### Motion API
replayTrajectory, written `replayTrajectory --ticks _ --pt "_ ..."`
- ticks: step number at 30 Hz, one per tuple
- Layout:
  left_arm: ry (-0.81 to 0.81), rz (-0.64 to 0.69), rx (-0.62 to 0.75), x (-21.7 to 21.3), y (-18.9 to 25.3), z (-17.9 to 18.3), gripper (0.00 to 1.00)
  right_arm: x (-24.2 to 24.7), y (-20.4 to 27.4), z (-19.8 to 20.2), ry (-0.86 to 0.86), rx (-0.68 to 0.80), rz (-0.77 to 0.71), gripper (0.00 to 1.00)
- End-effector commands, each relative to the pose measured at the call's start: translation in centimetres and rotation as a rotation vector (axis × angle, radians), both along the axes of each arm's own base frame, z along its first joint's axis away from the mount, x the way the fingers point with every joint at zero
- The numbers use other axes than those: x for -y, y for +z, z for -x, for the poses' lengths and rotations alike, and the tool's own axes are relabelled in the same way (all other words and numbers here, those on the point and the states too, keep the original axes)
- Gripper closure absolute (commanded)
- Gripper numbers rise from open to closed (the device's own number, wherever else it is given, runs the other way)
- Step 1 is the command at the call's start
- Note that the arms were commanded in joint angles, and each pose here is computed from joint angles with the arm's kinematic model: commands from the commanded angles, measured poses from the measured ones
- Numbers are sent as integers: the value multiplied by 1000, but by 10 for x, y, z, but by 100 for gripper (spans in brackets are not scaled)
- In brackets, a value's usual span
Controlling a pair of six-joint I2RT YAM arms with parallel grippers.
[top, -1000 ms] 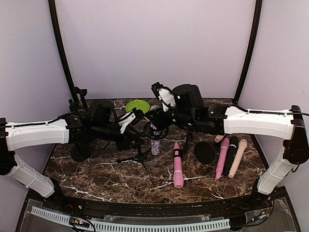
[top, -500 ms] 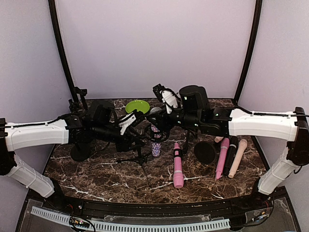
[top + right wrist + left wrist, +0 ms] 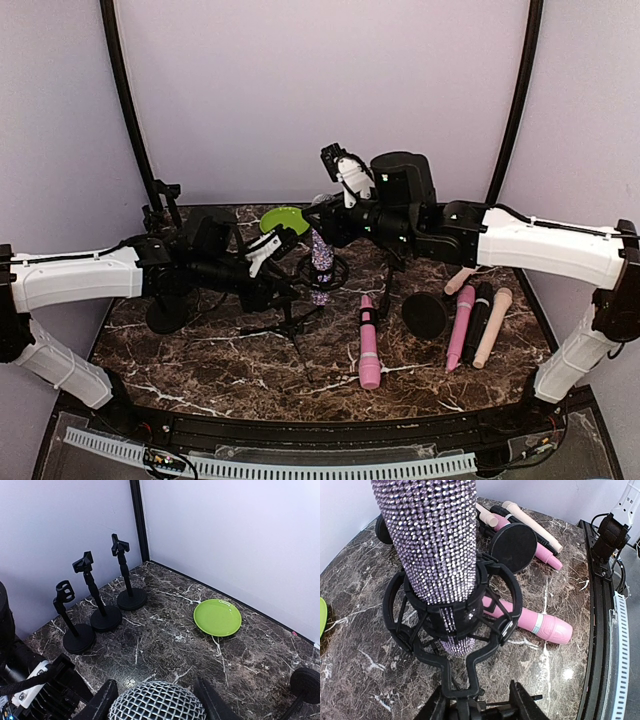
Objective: Remove the microphone from the stand
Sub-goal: Remove the microphone from the microphone stand, then move the microphone stand to the corner of the board.
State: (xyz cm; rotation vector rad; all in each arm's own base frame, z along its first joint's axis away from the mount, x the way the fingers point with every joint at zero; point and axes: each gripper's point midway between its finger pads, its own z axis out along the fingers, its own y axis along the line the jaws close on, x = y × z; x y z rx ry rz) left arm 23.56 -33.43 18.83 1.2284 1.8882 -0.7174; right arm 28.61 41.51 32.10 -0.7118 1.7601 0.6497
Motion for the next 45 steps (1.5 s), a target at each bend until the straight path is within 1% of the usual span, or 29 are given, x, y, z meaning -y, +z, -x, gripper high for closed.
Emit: replayTrajectory --ticks 1,9,12,16,19,24,27,32,34,38,41,45 --pt "6 -83 -40 -9 -20 4 100 0 71 9 28 109 -186 78" --pt "25 -100 -11 -11 -22 -2 100 13 106 23 79 134 -264 78" --pt "24 -119 -18 -13 -25 -2 100 12 114 20 89 152 -264 78" --pt "40 -131 -1 -17 -28 -4 100 11 123 16 100 164 -225 78" --pt "39 -131 -4 -16 -29 -4 100 17 129 19 97 174 -233 78" --pt "54 -125 -24 -14 -29 -6 100 37 150 31 88 191 -302 78" --pt "96 -140 0 -21 -28 -11 100 55 164 30 34 218 -306 78" --pt "186 -140 19 -36 -23 -26 100 84 158 15 -108 215 -223 78" --pt "237 -145 30 -45 -22 -36 100 99 154 8 -166 204 -201 78" --pt "329 -96 19 -63 -14 -60 100 134 151 -6 -271 189 -173 78" --pt "390 -74 27 -77 -6 -79 100 157 143 -15 -338 173 -154 77" --pt "463 -89 100 -94 3 -104 100 183 113 -33 -413 108 -117 77"
